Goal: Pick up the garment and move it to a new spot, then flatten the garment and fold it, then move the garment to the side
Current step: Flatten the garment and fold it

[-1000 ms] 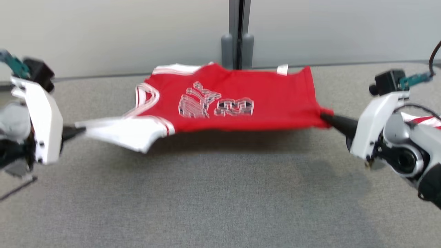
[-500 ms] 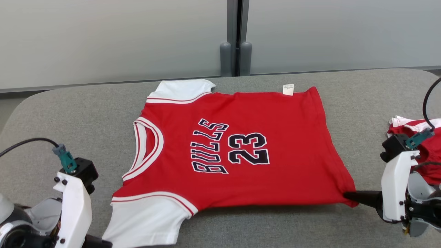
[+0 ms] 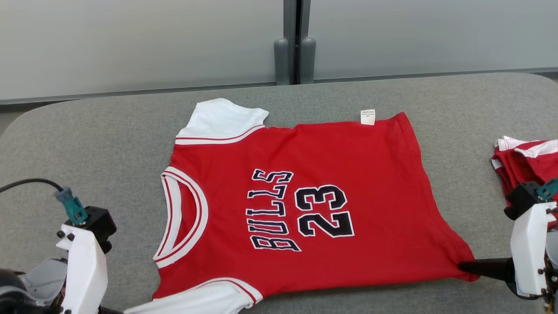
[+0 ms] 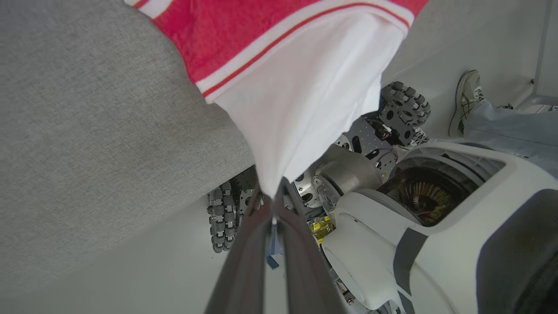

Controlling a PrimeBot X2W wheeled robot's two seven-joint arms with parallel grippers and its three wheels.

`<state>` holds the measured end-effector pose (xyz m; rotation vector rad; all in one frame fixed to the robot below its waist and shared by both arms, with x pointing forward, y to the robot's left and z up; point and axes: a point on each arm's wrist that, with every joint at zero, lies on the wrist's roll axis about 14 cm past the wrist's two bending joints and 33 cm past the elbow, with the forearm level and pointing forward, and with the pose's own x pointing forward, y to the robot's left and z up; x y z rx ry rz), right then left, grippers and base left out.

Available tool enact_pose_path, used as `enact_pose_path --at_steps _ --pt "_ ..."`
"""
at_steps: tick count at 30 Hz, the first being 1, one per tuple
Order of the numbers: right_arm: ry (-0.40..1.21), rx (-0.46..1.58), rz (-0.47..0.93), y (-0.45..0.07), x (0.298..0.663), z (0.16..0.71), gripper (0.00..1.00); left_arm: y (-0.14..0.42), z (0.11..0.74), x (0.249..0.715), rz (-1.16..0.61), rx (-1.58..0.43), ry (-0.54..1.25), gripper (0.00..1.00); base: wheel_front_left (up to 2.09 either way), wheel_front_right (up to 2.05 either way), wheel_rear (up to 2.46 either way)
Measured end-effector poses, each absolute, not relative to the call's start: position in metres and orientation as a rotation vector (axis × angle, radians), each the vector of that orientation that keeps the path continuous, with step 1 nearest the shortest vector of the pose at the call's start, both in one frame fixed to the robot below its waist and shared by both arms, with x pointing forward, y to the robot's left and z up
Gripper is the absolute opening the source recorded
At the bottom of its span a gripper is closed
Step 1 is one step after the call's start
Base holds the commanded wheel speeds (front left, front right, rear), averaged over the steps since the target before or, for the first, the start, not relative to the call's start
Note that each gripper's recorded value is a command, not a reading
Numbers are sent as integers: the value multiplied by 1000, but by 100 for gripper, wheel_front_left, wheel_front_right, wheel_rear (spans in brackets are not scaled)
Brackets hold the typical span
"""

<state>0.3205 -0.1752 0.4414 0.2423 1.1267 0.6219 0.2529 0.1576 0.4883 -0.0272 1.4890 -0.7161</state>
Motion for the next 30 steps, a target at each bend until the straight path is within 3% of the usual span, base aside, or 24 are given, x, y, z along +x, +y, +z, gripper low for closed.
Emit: enact_pose_path --at_steps 19,30 --pt "1188 285 616 -163 362 427 0 130 480 354 -727 45 1454 0 0 0 0" --pt "1180 356 525 -175 386 416 0 125 454 398 -696 123 1477 0 0 0 0"
